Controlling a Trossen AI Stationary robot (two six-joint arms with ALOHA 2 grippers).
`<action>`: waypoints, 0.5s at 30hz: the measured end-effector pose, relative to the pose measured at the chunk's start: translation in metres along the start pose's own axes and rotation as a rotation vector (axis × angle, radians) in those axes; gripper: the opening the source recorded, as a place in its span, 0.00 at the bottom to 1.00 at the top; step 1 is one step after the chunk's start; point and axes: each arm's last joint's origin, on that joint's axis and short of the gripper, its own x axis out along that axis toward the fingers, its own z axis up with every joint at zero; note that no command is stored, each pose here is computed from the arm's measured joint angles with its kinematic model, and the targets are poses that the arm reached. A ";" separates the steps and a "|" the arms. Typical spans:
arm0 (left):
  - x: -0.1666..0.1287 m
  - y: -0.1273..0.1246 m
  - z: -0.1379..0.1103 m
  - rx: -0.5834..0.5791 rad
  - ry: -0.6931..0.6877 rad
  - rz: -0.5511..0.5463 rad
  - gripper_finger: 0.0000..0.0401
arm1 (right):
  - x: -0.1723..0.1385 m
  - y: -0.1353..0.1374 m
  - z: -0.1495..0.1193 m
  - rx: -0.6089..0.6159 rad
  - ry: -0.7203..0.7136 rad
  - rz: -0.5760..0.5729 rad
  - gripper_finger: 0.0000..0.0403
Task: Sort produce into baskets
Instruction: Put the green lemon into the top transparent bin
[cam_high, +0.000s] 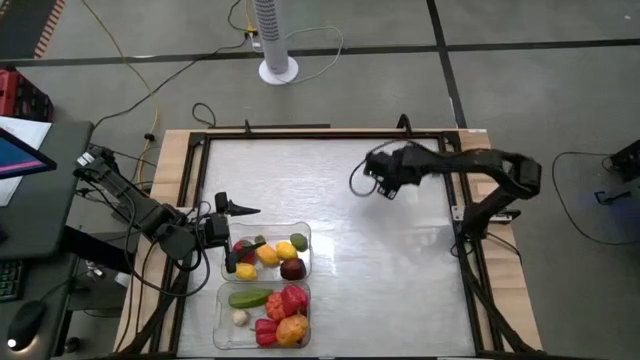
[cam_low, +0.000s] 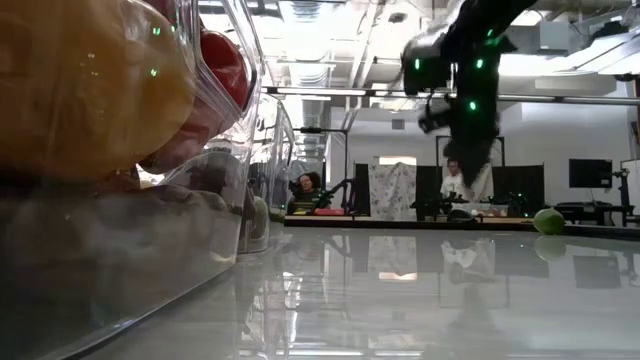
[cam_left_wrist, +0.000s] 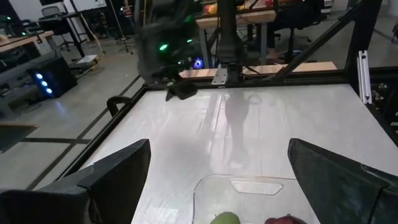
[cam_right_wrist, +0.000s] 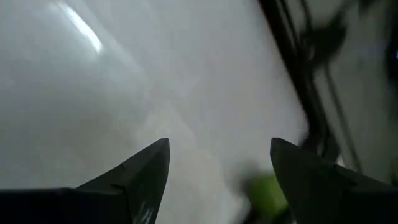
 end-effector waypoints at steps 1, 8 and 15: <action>0.000 0.000 0.000 0.000 0.000 0.000 0.92 | 0.008 -0.007 -0.001 0.033 0.055 -0.012 0.75; 0.000 0.000 -0.001 0.006 0.005 0.001 0.92 | 0.064 -0.048 -0.012 0.149 0.404 -0.020 0.75; 0.000 0.000 -0.002 0.016 0.013 0.002 0.92 | 0.104 -0.063 -0.021 0.182 0.591 -0.015 0.75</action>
